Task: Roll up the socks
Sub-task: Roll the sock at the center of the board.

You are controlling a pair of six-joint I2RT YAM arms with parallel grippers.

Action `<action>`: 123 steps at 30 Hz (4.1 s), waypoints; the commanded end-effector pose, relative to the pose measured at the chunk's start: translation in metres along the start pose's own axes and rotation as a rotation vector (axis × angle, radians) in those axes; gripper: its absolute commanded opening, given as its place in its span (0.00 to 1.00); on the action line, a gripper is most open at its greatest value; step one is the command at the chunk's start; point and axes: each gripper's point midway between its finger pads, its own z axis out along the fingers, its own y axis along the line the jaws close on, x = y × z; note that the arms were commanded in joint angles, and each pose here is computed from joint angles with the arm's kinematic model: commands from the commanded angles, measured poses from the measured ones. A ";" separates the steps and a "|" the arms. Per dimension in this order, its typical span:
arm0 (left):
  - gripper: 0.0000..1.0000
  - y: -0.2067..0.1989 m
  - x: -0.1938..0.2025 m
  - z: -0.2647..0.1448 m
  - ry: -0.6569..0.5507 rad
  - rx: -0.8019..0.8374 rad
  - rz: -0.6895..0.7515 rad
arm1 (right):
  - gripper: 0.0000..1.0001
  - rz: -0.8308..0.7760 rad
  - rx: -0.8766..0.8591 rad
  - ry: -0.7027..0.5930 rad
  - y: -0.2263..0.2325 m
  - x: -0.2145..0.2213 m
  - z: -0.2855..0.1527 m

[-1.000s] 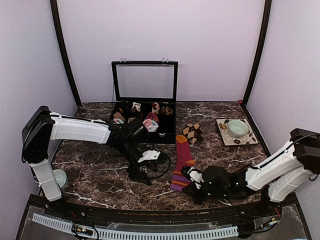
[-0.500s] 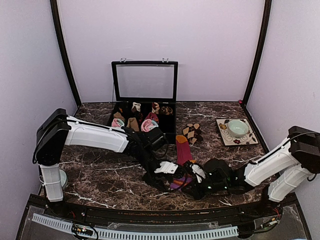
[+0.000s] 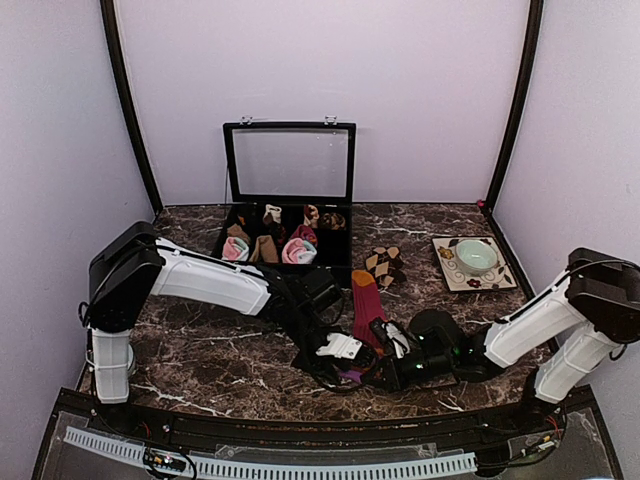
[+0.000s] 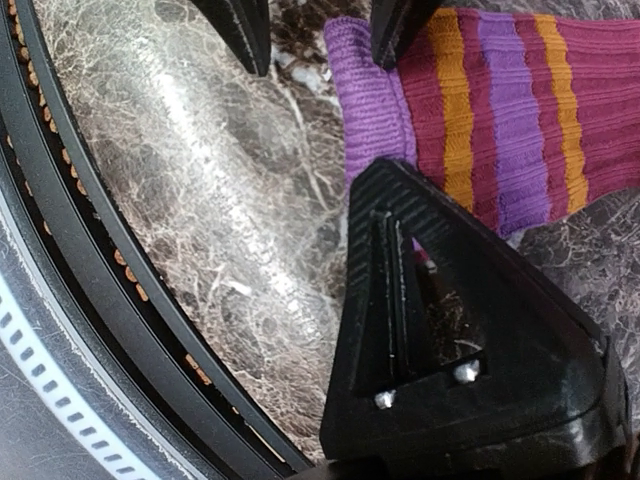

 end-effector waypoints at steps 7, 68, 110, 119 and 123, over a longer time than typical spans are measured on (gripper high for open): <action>0.40 0.007 -0.019 -0.005 -0.034 -0.059 0.060 | 0.00 0.110 0.079 0.160 -0.027 0.044 -0.002; 0.01 -0.002 0.016 0.010 0.127 -0.047 -0.025 | 0.15 0.073 0.113 0.136 -0.026 0.034 -0.013; 0.00 0.001 0.018 0.016 -0.001 0.438 -0.741 | 0.55 -0.744 0.208 -0.398 0.057 -0.013 -0.089; 0.00 0.003 0.026 0.023 0.032 0.442 -0.789 | 0.51 -0.934 0.206 -0.311 0.078 -0.001 -0.057; 0.00 0.002 0.030 0.024 0.054 0.442 -0.797 | 0.47 -1.000 0.230 -0.299 0.075 0.000 -0.043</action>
